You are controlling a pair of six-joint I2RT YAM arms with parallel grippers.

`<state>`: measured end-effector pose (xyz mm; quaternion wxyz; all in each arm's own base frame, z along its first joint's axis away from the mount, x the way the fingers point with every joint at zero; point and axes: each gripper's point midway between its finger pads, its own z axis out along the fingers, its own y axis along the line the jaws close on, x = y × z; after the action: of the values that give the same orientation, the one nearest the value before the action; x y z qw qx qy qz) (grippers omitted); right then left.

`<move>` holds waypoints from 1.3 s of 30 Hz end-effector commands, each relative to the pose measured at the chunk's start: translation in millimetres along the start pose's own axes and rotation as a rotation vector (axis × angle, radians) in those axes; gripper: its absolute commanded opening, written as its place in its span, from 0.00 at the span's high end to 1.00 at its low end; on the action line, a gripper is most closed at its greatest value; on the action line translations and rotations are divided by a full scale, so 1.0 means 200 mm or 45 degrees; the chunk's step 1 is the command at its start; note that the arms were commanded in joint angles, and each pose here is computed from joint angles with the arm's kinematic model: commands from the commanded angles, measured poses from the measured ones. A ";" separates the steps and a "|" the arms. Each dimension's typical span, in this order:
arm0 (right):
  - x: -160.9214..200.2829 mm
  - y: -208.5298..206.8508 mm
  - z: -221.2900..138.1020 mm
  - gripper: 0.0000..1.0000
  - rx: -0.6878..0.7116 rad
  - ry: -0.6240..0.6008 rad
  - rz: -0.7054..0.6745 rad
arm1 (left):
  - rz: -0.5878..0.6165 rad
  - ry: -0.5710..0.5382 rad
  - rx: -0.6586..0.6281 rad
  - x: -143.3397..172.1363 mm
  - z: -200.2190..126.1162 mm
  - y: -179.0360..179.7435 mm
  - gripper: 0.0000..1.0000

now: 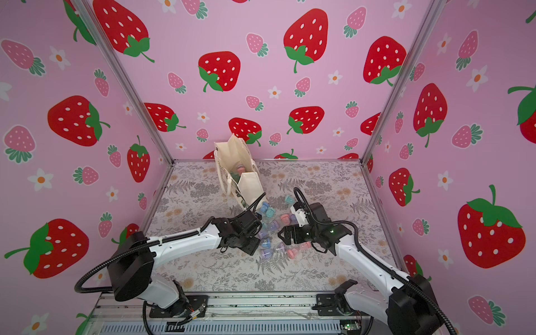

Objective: Put the hourglass into the canvas bag
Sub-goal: Pick up the hourglass from the center of the board.

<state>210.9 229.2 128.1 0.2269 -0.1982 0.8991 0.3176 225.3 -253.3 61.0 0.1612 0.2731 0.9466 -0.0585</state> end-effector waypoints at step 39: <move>-0.04 -0.02 0.03 0.01 0.010 -0.018 0.001 | 0.019 0.050 0.111 -0.01 0.17 -0.02 0.49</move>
<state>217.1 232.4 121.4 0.2257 -0.1967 0.9009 0.3141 235.4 -262.1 20.1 0.1236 0.2878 0.9465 -0.0779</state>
